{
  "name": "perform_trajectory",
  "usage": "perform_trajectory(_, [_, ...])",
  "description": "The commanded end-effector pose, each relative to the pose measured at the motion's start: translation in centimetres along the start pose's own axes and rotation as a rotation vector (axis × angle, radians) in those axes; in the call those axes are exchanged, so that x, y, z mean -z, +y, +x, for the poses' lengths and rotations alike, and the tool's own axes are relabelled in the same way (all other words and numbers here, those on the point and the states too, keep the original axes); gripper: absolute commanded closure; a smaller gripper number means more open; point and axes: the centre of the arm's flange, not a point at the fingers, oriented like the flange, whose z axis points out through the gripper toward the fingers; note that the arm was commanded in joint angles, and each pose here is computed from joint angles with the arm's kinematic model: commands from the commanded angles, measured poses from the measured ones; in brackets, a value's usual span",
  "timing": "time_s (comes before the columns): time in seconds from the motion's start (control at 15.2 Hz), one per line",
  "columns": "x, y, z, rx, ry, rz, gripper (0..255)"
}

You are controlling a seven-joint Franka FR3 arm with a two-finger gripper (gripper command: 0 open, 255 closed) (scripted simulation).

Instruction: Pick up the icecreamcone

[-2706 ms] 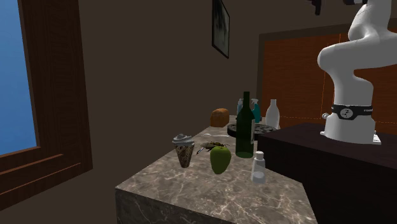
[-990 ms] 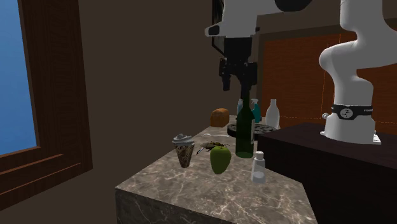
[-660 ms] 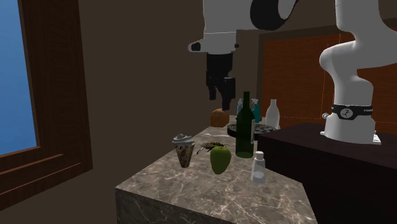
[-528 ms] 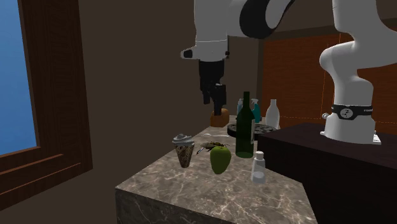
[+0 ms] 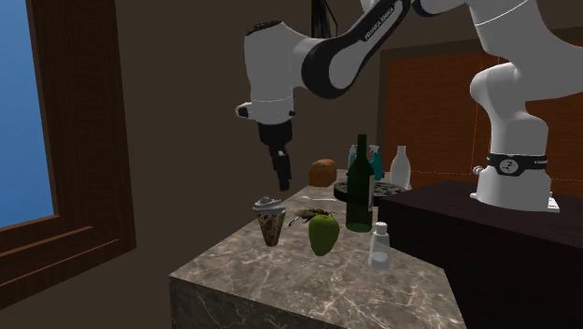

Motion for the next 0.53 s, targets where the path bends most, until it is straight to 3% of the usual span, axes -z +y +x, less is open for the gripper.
perform_trajectory(0.0, [-1.9, 0.8, 1.7, -0.026, -0.009, -0.014, 0])
perform_trajectory(0.46, [-7.2, 4.4, 6.8, -0.107, -0.039, -0.055, 0])
